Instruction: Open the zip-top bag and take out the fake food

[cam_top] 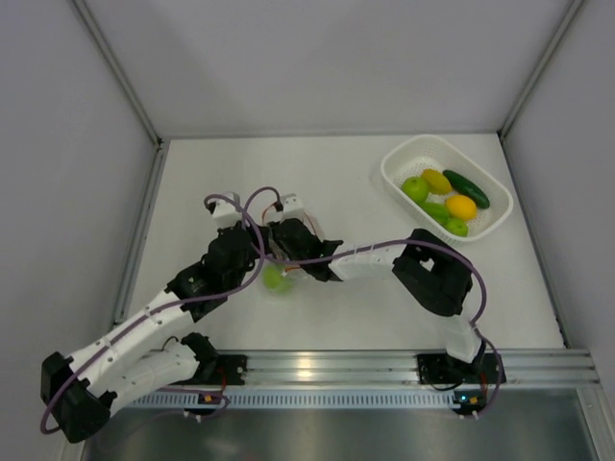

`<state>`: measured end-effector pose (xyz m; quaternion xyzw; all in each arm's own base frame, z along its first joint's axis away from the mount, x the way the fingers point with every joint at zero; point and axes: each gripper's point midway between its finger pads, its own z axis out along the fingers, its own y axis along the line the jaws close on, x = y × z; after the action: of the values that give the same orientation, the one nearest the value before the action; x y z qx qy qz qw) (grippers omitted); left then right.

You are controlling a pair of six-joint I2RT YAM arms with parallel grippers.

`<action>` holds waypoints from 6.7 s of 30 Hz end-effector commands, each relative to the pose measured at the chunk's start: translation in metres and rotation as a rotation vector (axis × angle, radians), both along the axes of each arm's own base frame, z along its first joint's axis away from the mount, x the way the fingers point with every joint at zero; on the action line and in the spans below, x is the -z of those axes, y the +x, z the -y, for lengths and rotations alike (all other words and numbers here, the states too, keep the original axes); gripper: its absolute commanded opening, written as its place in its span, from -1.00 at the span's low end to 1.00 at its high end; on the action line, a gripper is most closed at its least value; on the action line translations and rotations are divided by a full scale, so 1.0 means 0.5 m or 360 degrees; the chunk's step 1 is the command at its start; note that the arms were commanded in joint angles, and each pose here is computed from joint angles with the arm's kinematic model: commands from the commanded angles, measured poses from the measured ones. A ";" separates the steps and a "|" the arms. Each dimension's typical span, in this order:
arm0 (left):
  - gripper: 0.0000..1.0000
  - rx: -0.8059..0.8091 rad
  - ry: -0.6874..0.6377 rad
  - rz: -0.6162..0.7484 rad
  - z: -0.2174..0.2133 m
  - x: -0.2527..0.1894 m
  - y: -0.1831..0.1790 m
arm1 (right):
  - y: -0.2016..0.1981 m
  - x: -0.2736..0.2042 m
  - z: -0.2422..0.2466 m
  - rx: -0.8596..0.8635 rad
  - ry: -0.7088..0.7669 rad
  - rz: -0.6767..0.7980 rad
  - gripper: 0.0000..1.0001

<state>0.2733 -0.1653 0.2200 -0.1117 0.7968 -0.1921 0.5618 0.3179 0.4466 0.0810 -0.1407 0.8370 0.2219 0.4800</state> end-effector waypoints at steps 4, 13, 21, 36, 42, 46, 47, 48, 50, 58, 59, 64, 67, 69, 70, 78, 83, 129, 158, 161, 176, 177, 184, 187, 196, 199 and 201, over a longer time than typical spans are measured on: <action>-1.00 0.0049 -0.0044 -0.0007 -0.016 0.001 -0.004 | 0.003 0.037 -0.021 -0.0185 -0.0156 -0.0021 0.27; -1.00 0.0011 -0.0021 -0.0008 -0.036 0.002 0.000 | -0.030 0.072 0.006 -0.0219 -0.0182 -0.0112 0.62; -1.00 0.0022 -0.0018 -0.0020 -0.032 0.004 0.002 | -0.034 0.085 0.017 -0.0191 -0.0181 -0.0128 0.44; -1.00 0.0074 -0.0009 0.0021 -0.023 -0.024 0.004 | -0.062 -0.125 0.036 -0.0200 -0.0016 0.0058 0.07; -1.00 0.0108 -0.0019 0.0047 -0.020 -0.037 -0.001 | -0.087 -0.216 0.046 -0.0221 0.0071 0.0157 0.02; -1.00 0.0131 -0.0036 0.0058 -0.016 -0.043 -0.005 | -0.091 -0.252 0.058 -0.0201 0.0085 0.0194 -0.03; -1.00 0.0135 -0.0033 0.0062 -0.017 -0.044 -0.007 | -0.091 -0.259 0.062 -0.0200 0.0081 0.0204 -0.03; -1.00 0.0132 -0.0036 0.0066 -0.018 -0.046 -0.007 | -0.094 -0.268 0.065 -0.0198 0.0088 0.0213 -0.04; -1.00 0.0135 -0.0034 0.0061 -0.018 -0.043 -0.007 | -0.097 -0.293 0.072 -0.0199 0.0131 0.0234 -0.04; -1.00 0.0145 -0.0042 0.0048 -0.013 -0.038 -0.008 | -0.137 -0.406 0.074 -0.0326 0.0363 0.0272 -0.04; -1.00 0.0142 -0.0045 0.0050 -0.014 -0.040 -0.009 | -0.143 -0.424 0.077 -0.0342 0.0389 0.0286 -0.04; -1.00 0.0145 -0.0046 0.0050 -0.014 -0.038 -0.010 | -0.152 -0.489 0.099 -0.0361 0.0454 0.0350 -0.04; -1.00 0.0147 -0.0044 0.0057 -0.016 -0.040 -0.012 | -0.142 -0.516 0.140 -0.0279 0.0410 0.0413 -0.04; -1.00 0.0144 -0.0047 0.0064 -0.017 -0.042 -0.012 | -0.132 -0.524 0.182 -0.0185 0.0329 0.0462 -0.04; -1.00 0.0146 -0.0048 0.0073 -0.018 -0.046 -0.013 | -0.121 -0.522 0.201 -0.0147 0.0302 0.0471 -0.04; -1.00 0.0189 -0.0079 0.0088 -0.010 -0.059 -0.019 | -0.006 -0.490 0.417 0.0258 0.0132 0.0422 -0.02; -1.00 0.0217 -0.0101 0.0091 -0.002 -0.068 -0.021 | 0.076 -0.417 0.597 0.0640 -0.0057 0.0304 0.00; -1.00 0.0406 -0.0271 0.0053 0.053 -0.103 -0.039 | 0.239 -0.317 0.728 0.0670 0.0397 -0.0061 0.82; -1.00 0.0739 -0.0342 -0.0045 0.138 -0.190 -0.057 | -0.181 -0.336 0.169 -0.0387 0.0173 -0.0116 -0.14; -1.00 0.1005 -0.0390 -0.0114 0.199 -0.217 -0.075 | -0.188 -0.284 0.163 -0.0405 0.0081 -0.0173 -0.11; -1.00 0.1178 -0.0332 -0.0525 0.276 -0.024 -0.055 | -0.136 -0.111 0.333 0.0064 -0.0302 -0.0249 -0.08; -1.00 0.1173 -0.0326 -0.0520 0.274 -0.022 -0.054 | -0.137 -0.104 0.328 0.0050 -0.0298 -0.0259 -0.07; -1.00 0.1170 -0.0317 -0.0474 0.267 -0.036 -0.056 | -0.131 -0.058 0.281 0.0010 -0.0221 -0.0340 0.01; -1.00 0.1169 -0.0309 -0.0497 0.267 -0.024 -0.057 | -0.131 -0.035 0.263 -0.0013 -0.0229 -0.0377 0.08; -1.00 0.1162 -0.0276 -0.0525 0.264 0.000 -0.057 | -0.129 0.027 0.260 -0.0010 -0.0323 -0.0451 0.56; -1.00 0.1158 -0.0272 -0.0525 0.263 0.002 -0.057 | -0.130 0.044 0.262 -0.0005 -0.0350 -0.0471 0.57; -1.00 0.1152 -0.0267 -0.0525 0.261 0.004 -0.057 | -0.132 0.053 0.261 -0.0004 -0.0353 -0.0488 0.57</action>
<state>0.2649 -0.2591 0.1763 0.0531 0.8910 -0.3220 0.3155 0.2517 0.3120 0.0716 -0.1492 0.9139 0.1536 0.3448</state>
